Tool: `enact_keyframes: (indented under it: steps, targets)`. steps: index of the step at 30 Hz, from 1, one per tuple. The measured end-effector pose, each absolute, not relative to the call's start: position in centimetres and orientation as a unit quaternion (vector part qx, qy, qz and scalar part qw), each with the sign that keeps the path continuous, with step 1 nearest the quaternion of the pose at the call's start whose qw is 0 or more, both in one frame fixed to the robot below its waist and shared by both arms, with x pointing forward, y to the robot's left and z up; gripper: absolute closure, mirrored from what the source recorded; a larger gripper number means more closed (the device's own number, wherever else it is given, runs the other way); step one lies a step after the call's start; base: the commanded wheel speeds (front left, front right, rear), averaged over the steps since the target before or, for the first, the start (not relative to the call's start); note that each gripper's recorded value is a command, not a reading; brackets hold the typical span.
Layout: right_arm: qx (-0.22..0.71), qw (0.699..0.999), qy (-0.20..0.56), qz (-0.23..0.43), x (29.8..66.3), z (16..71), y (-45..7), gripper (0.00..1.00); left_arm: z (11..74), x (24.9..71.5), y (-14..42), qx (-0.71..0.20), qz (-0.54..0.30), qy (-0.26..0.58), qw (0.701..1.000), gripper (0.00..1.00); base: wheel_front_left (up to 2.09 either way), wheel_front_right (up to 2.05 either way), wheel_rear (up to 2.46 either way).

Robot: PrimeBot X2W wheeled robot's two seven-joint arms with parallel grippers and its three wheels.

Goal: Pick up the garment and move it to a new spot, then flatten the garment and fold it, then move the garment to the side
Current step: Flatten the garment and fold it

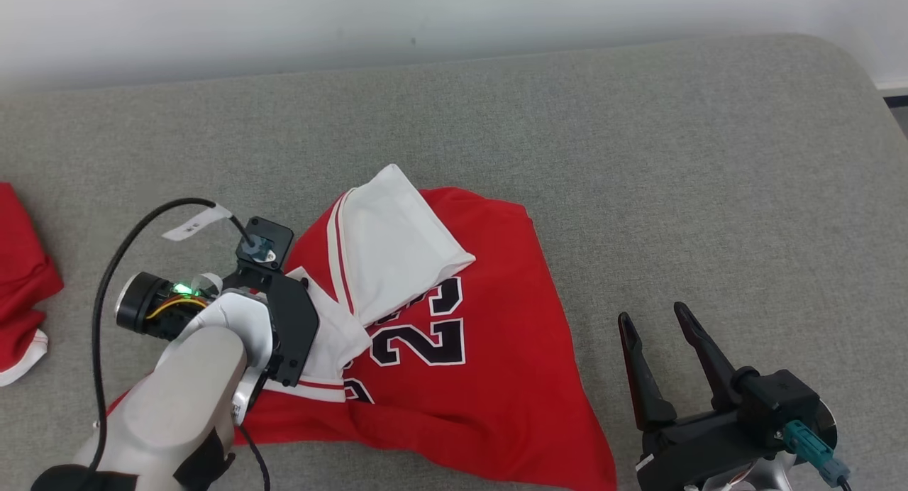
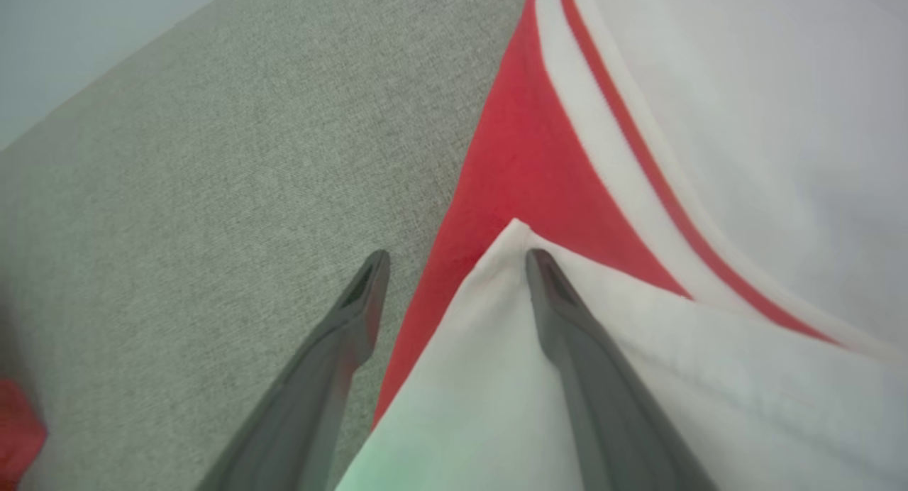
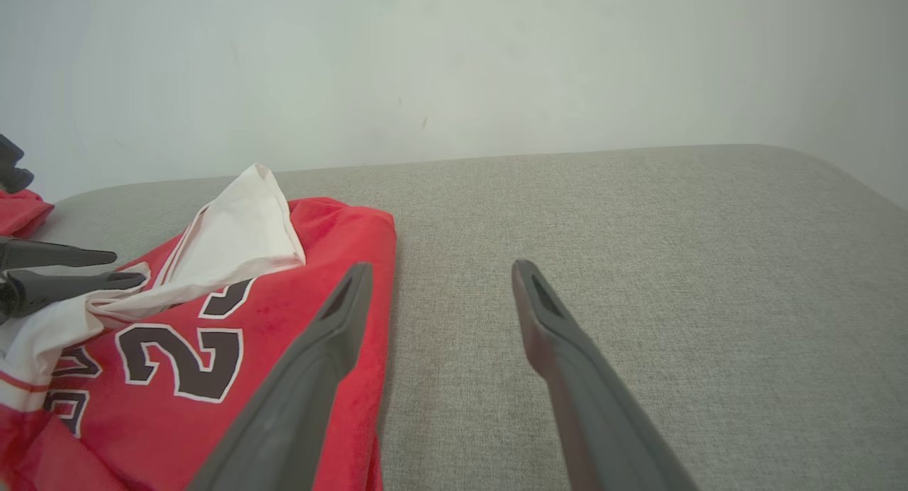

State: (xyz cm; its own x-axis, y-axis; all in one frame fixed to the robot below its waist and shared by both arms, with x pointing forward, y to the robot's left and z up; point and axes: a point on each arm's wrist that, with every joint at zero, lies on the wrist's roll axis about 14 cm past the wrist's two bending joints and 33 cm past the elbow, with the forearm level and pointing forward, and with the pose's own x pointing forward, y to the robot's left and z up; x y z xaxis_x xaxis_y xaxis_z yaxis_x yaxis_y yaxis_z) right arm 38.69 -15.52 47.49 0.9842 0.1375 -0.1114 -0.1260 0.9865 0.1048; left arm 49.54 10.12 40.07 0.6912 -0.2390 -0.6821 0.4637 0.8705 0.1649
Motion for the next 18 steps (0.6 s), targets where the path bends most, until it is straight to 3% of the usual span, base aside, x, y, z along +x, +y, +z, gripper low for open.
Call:
enact_keyframes:
  steps: [3, 6, 7, 9, 16, 18]
  targets:
    - [0.049, 0.995, 0.057, 0.069, 38.7, 47.6, -15.3, 0.0, 40.2, 49.2, 10.0, 0.173, -0.2, 0.343, 0.901, 0.1, 0.0, 0.0, 0.0]
    - [0.049, 0.995, 0.056, 0.071, 38.6, 47.8, -15.2, 0.0, 40.2, 48.7, 9.3, 0.17, -0.209, 0.35, 0.897, 0.31, 0.0, 0.0, 0.0]
    - [0.049, 0.995, 0.055, 0.073, 38.6, 47.8, -15.1, 0.0, 40.2, 48.6, 9.2, 0.17, -0.211, 0.35, 0.897, 0.31, 0.0, 0.0, 0.0]
    - [0.049, 0.994, 0.055, 0.075, 38.5, 47.9, -14.9, 0.0, 40.2, 48.5, 9.2, 0.171, -0.213, 0.352, 0.896, 0.51, 0.0, 0.0, 0.0]
    - [0.048, 0.995, 0.055, 0.07, 38.1, 48.0, -15.2, 0.0, 39.7, 48.8, 9.2, 0.163, -0.206, 0.362, 0.894, 0.55, 0.0, 0.0, 0.0]
    - [0.047, 0.995, 0.055, 0.067, 38.0, 48.0, -15.4, 0.0, 39.8, 49.0, 9.0, 0.163, -0.21, 0.361, 0.894, 0.62, 0.0, 0.0, 0.0]
